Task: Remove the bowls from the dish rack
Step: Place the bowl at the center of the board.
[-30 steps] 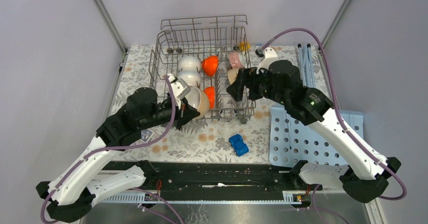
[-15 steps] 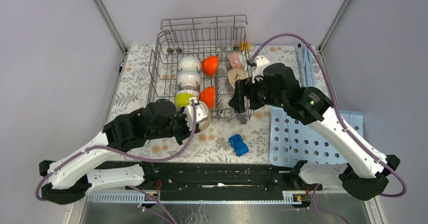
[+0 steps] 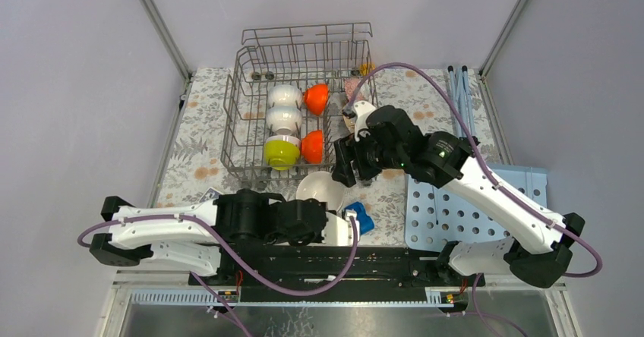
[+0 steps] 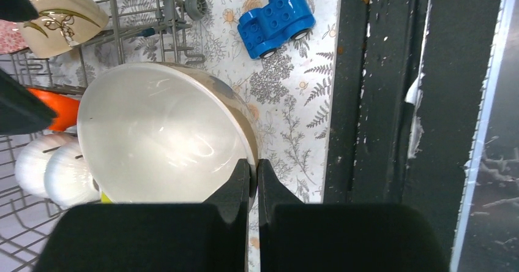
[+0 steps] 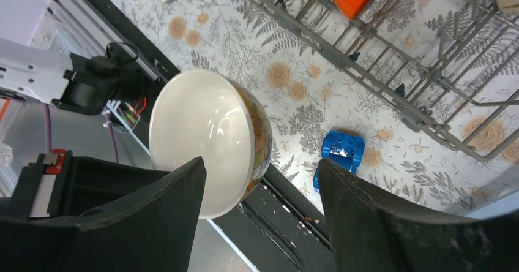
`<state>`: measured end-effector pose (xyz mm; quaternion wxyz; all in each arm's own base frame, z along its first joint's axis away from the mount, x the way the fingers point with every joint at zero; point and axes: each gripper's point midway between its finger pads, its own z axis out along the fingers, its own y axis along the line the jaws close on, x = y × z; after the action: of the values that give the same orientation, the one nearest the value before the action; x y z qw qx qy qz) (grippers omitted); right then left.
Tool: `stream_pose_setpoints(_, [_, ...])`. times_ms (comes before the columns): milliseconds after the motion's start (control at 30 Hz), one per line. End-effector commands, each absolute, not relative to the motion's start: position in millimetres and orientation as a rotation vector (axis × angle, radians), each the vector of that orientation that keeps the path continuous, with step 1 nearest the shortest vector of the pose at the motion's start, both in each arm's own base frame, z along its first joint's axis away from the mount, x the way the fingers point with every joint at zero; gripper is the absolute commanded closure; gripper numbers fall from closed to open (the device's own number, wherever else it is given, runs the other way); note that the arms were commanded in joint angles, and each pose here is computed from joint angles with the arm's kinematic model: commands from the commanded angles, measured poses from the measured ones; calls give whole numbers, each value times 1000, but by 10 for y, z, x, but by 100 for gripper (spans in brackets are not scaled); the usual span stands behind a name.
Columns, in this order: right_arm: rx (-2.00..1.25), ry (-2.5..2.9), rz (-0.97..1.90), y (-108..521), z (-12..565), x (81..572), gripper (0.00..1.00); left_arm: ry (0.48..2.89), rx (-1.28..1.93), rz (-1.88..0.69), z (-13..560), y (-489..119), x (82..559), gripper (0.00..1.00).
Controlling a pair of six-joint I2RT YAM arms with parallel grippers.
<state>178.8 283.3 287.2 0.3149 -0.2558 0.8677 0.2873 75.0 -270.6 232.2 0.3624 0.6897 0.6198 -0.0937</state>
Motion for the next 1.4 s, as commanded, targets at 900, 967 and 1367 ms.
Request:
stream_pose_setpoints(900, [-800, 2353, 688, 3098, 2457, 1574, 51, 1451, 1826, -283, 2517, -2716, 653, 100])
stream_pose_setpoints(967, [-804, 2363, 682, 3100, 2427, 1567, 53, 1454, 1822, -285, 2516, -2717, 651, 100])
stream_pose_setpoints(1367, [-828, 2401, 667, 3122, 2328, 1500, 71, 1468, 1814, -294, 2513, -2729, 640, 100])
